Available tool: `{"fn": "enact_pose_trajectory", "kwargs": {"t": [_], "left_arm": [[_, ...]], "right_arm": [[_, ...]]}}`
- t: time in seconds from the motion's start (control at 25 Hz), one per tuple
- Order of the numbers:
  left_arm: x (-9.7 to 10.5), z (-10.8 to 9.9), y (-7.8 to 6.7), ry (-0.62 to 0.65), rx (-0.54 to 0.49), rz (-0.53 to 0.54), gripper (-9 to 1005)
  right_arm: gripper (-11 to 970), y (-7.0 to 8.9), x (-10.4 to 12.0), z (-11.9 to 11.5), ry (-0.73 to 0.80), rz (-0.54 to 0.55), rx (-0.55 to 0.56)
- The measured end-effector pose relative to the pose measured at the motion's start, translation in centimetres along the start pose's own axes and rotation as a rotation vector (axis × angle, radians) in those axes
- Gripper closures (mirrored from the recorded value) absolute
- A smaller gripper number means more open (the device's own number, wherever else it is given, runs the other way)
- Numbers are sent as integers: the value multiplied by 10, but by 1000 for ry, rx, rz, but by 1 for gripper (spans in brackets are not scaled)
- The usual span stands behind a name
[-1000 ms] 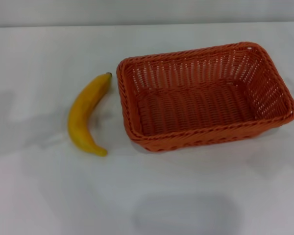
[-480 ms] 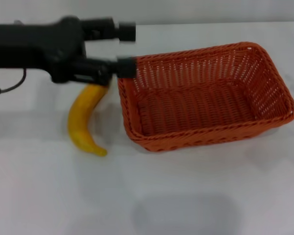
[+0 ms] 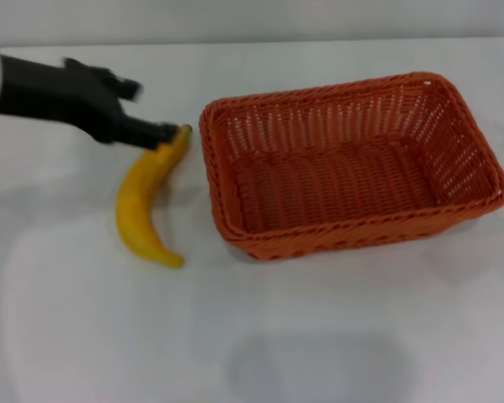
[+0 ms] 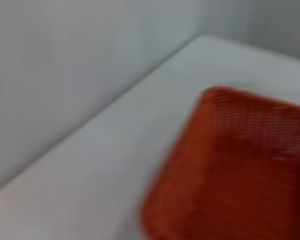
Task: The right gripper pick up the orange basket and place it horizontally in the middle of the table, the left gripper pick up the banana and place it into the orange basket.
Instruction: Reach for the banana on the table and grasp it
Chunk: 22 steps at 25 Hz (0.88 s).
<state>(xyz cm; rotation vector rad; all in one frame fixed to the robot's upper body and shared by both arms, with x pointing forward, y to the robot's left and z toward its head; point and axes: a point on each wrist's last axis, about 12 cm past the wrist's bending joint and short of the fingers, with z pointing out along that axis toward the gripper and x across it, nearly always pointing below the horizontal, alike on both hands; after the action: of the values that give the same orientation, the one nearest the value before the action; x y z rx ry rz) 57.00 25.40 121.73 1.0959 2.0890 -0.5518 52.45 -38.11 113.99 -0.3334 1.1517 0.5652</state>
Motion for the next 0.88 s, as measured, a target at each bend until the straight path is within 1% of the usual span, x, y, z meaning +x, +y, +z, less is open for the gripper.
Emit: {"fn": "enact_pose_trajectory", "kwargs": {"t": [0.04,0.16,0.2,0.36,0.4,0.52,0.68,0.84,0.88], "left_arm": [[0,-5,2,5,-73,-23,141],[3,-14,7,-8,-190,-69,141],[5,-16,10,-4,-246,-85,141],[15,-18,19,26,-382,-144,141],[17,-17,20,32,-402,-156,141],[20,-13,21,43,-426,-173,142],[20,-6,17,55,-403,-179,142],[18,1,17,66,-384,-219,142],[20,7,18,83,-367,-246,142]], "right_arm": [[250,-1,1,0,5,1,8],[250,-2,3,1,15,2,25],[250,-3,3,1,18,2,30],[250,-4,4,2,21,3,34],[250,-4,4,3,21,4,33],[250,-4,4,4,20,5,33],[250,-4,4,6,19,6,33],[250,-3,5,7,19,10,33],[250,-3,5,7,19,11,33]]}}
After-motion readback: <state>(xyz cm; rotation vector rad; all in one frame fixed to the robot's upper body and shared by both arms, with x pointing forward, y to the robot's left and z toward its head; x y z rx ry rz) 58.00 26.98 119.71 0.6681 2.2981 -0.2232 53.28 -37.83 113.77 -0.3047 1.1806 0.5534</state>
